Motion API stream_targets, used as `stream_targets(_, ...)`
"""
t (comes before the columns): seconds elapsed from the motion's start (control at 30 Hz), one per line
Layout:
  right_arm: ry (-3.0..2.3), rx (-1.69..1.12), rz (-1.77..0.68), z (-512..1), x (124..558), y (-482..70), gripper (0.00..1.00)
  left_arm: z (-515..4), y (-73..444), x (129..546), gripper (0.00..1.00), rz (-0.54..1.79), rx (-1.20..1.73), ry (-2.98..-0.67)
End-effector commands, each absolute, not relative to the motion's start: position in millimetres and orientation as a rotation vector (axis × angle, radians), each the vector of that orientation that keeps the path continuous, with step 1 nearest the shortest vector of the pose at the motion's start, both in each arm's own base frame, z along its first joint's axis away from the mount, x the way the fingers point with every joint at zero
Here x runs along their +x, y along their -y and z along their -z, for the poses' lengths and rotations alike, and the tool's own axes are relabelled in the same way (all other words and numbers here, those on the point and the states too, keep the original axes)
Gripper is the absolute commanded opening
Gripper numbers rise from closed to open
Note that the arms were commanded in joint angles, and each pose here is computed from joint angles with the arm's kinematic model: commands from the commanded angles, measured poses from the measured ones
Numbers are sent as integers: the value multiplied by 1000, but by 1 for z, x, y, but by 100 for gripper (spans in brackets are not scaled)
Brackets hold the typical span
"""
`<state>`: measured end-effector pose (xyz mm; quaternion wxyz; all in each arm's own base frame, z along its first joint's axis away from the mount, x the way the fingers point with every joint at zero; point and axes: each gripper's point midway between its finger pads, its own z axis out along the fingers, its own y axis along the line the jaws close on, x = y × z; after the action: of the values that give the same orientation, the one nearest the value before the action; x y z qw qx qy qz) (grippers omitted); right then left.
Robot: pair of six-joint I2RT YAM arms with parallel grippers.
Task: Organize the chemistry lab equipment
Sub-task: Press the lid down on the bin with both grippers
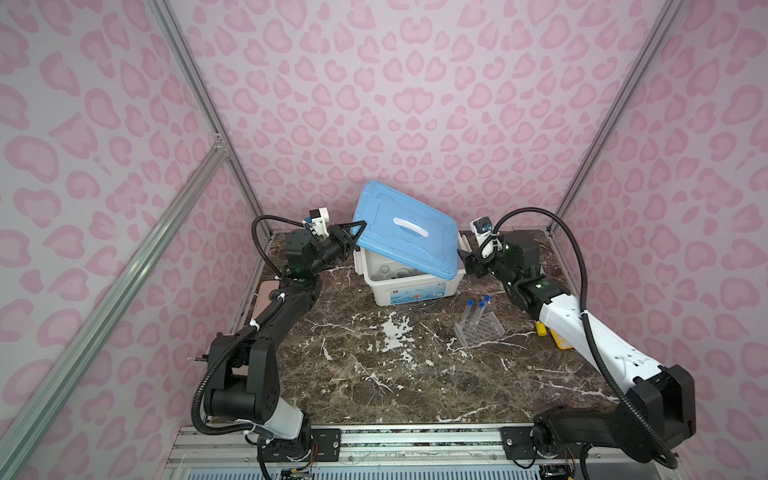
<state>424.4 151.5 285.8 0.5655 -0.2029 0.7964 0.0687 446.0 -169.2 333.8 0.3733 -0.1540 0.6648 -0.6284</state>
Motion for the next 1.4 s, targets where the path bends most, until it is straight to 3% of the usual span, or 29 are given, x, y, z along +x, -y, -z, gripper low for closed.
stream_targets(0.0,-1962,-294,-397,-274,433,-146,81,-351,169,441,10,1609,-358,-1630)
stream_targets(0.4,-2073,-119,-799,-244,471,-145,74,-335,170,432,10,1576,-412,-1625)
stream_targets(0.8,-2116,-50,-928,-220,484,-149,70,-337,175,427,9,1549,-447,-1565)
stream_targets(1.37,-2105,-5,-1068,-216,504,-161,53,-322,189,424,9,1546,-463,-1575)
